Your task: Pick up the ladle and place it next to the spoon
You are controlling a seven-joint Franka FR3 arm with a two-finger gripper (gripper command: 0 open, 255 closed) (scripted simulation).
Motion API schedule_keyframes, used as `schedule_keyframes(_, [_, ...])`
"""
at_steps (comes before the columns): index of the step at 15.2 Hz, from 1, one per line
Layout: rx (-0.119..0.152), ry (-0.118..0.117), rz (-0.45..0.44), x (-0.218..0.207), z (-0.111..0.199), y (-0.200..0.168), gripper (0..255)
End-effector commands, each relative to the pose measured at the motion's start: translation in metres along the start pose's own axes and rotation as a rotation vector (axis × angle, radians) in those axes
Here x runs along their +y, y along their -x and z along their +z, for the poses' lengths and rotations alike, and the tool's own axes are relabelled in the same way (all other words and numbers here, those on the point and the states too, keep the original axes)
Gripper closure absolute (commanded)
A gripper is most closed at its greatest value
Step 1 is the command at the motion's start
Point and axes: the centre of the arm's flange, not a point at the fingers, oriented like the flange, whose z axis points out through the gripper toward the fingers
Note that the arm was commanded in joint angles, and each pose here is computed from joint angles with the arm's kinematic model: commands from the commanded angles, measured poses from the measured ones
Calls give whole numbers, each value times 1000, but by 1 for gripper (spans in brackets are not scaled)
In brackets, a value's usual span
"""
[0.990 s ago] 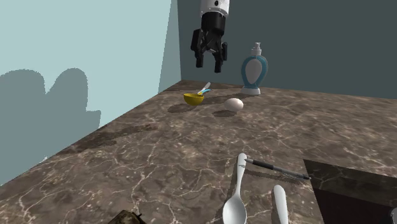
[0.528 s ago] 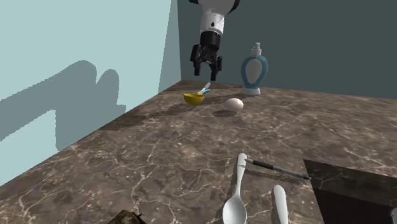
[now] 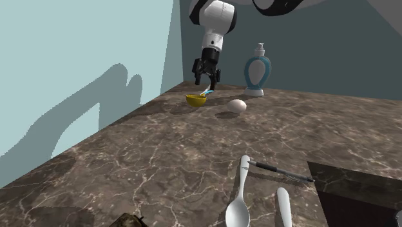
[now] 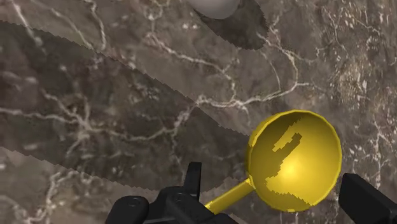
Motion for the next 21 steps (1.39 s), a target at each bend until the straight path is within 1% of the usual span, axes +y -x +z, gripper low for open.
schedule_keyframes(1, [-1, -6, -1, 6, 10, -5, 0])
schedule_keyframes(7, [-1, -6, -1, 6, 39, -4, 0])
schedule_keyframes(14, [-1, -6, -1, 6, 39, -4, 0])
schedule_keyframes(15, [-1, -6, -1, 6, 39, -4, 255])
schedule_keyframes(21, [-1, -6, -1, 6, 39, -4, 255])
